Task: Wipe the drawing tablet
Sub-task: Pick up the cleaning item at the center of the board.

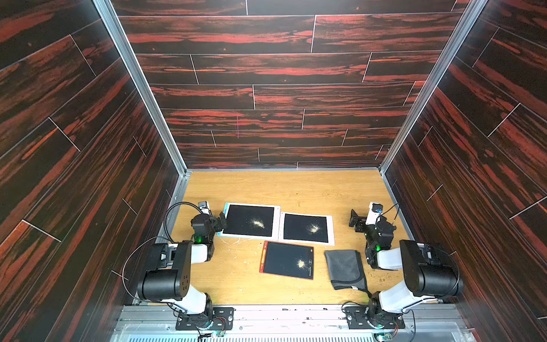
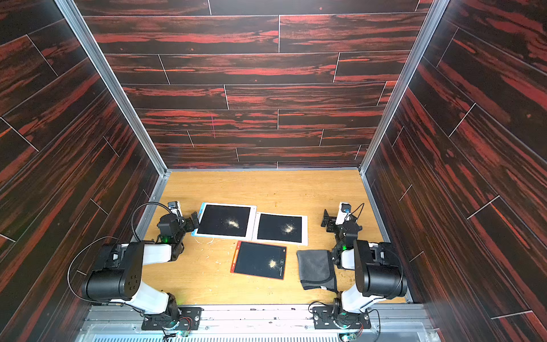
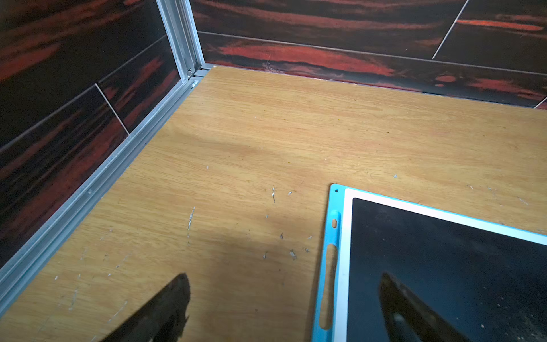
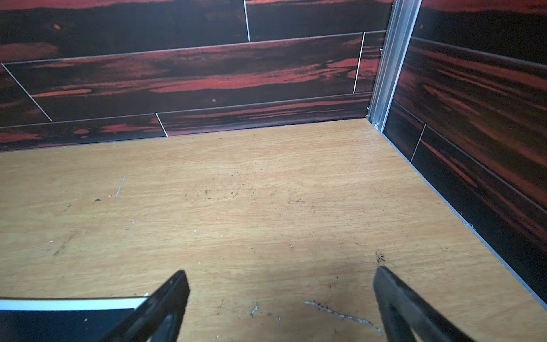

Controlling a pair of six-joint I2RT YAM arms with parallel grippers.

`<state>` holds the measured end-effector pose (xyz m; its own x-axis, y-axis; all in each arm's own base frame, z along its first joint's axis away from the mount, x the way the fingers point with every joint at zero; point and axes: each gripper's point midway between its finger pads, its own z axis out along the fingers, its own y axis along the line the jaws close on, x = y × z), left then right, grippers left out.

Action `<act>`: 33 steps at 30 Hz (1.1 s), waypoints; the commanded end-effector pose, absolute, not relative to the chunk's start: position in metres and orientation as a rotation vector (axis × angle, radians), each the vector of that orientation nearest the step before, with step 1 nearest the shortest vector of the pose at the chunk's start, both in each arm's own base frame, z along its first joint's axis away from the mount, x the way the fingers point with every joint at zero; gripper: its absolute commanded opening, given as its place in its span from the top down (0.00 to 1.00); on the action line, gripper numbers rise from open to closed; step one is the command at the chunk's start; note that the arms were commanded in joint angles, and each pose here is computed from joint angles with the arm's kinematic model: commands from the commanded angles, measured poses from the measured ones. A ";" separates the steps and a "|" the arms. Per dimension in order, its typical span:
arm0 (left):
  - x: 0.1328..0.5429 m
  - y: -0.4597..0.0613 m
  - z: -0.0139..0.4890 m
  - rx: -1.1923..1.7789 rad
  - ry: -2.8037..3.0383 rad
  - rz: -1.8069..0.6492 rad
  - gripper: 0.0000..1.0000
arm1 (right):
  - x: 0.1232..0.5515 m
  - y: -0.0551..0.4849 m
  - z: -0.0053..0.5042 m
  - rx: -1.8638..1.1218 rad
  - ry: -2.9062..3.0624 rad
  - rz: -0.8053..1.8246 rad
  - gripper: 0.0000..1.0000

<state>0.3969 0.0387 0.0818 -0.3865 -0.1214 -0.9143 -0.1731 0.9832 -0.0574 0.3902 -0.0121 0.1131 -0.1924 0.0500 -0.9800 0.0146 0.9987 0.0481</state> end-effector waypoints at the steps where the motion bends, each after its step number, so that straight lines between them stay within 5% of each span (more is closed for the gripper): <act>1: 0.399 0.040 0.092 -0.198 1.946 0.064 0.00 | 0.390 -0.012 0.117 0.041 1.752 0.030 0.01; 26: 0.398 0.047 0.093 -0.234 1.940 0.103 0.00 | 0.391 -0.014 0.116 0.051 1.760 0.044 0.01; 33: 0.371 0.056 0.156 -0.370 1.886 0.236 0.00 | 0.407 -0.011 0.175 0.135 1.797 -0.093 0.01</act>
<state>0.3795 0.0505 0.1171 -0.3387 -0.1233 -0.9328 -0.2889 0.9571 -0.0216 0.3950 -0.0104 0.1428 -0.2036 0.0358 -0.9784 0.0866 0.9961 0.0184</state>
